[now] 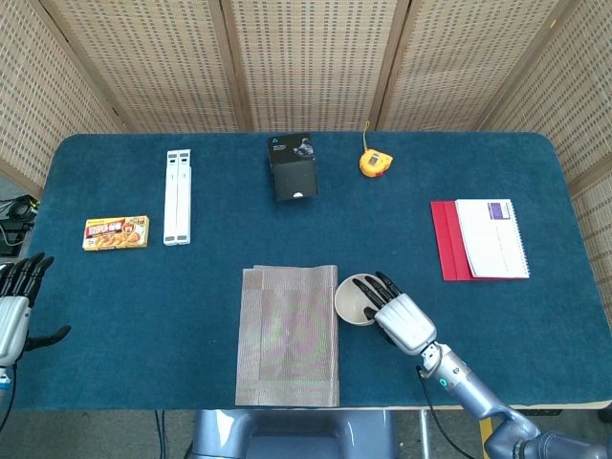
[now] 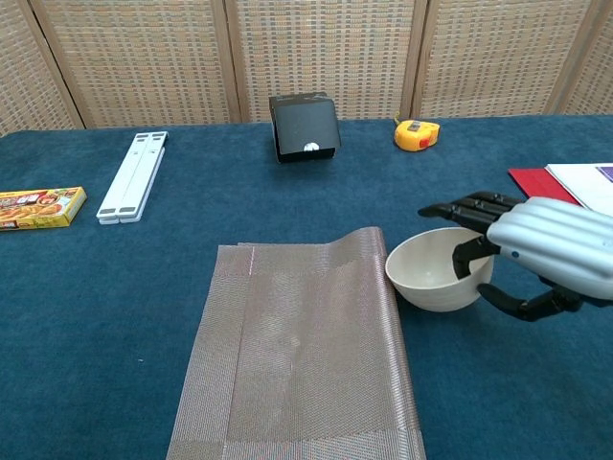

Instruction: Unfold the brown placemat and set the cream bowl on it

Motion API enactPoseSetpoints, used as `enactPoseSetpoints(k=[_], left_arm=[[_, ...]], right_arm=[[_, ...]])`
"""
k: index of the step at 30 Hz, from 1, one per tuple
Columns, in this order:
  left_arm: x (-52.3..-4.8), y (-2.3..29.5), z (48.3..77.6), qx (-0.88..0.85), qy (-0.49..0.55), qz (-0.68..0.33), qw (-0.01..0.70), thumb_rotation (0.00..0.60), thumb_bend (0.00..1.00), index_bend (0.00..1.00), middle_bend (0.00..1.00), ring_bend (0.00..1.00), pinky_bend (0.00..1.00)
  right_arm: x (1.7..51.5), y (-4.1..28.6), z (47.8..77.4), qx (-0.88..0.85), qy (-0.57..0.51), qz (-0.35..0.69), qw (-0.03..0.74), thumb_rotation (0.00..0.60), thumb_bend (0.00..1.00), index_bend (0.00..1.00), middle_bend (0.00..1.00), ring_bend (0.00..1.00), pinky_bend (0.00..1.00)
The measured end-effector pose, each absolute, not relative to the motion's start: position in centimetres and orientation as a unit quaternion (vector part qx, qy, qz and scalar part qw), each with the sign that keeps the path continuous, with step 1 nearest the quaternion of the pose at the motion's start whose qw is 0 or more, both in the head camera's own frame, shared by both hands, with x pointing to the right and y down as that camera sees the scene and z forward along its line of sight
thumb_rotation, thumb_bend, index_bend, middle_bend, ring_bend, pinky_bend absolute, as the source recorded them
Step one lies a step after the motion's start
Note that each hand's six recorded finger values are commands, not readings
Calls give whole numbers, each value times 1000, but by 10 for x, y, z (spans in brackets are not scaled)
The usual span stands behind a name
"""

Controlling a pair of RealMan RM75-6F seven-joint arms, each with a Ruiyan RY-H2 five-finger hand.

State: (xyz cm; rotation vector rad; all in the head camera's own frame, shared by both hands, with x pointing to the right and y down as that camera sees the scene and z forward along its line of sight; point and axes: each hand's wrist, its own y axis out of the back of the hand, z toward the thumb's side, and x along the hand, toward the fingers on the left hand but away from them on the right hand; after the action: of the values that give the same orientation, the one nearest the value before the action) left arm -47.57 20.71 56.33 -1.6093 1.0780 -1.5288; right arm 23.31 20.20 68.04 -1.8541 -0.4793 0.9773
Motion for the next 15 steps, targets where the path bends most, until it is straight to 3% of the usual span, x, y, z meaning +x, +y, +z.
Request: enactPoseSetpoints(k=[15], left_arm=[[-480, 204, 566, -612, 415, -591, 322, 600, 0, 0, 0, 0, 0]], right_arm=[[262, 99, 658, -701, -329, 386, 502, 600, 680, 701, 0, 0, 0]])
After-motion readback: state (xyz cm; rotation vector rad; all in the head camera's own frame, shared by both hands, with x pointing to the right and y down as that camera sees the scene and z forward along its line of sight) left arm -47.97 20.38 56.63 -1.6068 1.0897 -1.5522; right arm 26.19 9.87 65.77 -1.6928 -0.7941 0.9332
